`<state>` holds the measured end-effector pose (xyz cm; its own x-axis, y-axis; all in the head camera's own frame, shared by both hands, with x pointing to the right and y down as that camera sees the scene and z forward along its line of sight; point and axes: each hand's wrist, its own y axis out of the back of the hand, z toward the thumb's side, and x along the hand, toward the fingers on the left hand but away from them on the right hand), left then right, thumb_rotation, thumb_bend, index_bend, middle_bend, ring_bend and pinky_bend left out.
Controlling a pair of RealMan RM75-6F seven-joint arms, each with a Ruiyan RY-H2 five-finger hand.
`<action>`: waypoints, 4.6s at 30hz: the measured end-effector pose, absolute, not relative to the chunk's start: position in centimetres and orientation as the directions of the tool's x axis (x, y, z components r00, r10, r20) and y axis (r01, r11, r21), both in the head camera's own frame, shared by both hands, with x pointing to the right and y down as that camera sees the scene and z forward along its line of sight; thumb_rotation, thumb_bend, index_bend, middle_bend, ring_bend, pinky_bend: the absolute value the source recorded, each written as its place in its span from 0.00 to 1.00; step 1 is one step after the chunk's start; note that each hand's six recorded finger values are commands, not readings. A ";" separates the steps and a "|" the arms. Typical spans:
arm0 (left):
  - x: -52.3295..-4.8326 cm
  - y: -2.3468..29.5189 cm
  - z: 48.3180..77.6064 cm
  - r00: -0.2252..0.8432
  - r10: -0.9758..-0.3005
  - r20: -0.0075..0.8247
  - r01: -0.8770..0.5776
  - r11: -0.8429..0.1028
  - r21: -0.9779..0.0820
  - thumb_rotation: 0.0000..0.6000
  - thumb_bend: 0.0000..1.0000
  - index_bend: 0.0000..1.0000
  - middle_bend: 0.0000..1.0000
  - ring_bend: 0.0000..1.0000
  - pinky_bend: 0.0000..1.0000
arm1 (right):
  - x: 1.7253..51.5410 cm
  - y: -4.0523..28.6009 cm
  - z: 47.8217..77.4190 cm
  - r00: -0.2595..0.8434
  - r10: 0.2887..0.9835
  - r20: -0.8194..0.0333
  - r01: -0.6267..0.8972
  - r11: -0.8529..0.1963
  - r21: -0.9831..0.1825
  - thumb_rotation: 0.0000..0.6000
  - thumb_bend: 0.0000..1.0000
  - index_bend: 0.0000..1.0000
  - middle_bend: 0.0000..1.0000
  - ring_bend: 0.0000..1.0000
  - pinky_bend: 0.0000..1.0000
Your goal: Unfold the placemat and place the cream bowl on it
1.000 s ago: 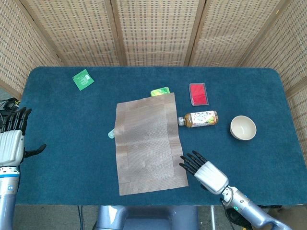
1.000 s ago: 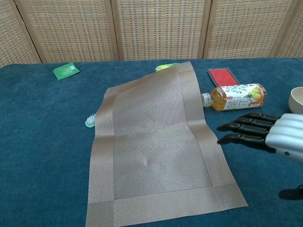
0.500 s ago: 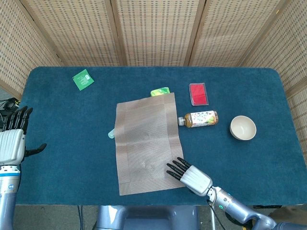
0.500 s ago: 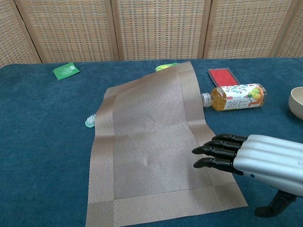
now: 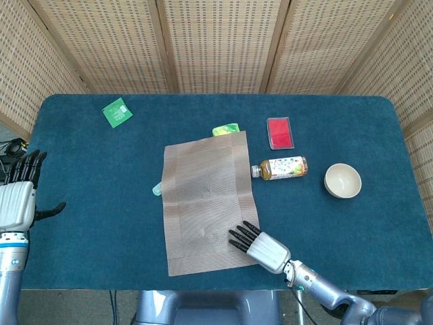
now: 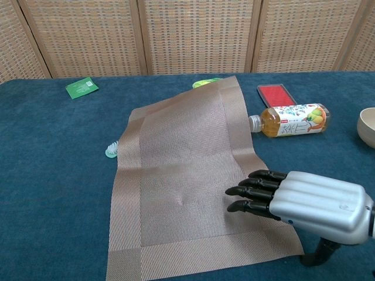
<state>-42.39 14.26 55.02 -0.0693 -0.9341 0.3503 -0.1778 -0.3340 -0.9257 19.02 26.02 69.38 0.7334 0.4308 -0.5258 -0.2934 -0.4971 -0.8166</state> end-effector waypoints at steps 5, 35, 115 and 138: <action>-42.4 14.3 55.0 -0.070 -0.934 0.350 -0.181 -0.333 -0.925 1.00 0.00 0.00 0.00 0.00 0.00 | 18.3 25.2 69.3 0.737 0.451 -0.503 -0.267 -0.490 -0.830 1.00 0.05 0.14 0.00 0.00 0.00; -42.1 14.4 55.3 -0.053 -0.930 0.364 -0.169 -0.351 -0.921 1.00 0.00 0.00 0.00 0.00 0.00 | 17.0 25.1 67.2 0.831 0.422 -0.364 -0.166 -0.435 -0.885 1.00 0.78 0.75 0.00 0.00 0.00; -19.4 16.7 70.1 0.814 -0.437 0.382 0.171 -0.448 -0.877 1.00 0.00 0.22 0.00 0.00 0.00 | 38.4 18.2 59.2 0.205 0.939 -0.275 0.093 -0.298 -0.950 1.00 0.00 0.00 0.00 0.00 0.00; -16.1 19.6 72.0 0.851 -0.345 0.396 0.203 -0.478 -0.854 1.00 0.00 0.23 0.00 0.00 0.00 | 38.7 18.4 58.5 0.205 0.945 -0.255 0.117 -0.283 -0.952 1.00 0.00 0.02 0.00 0.00 0.00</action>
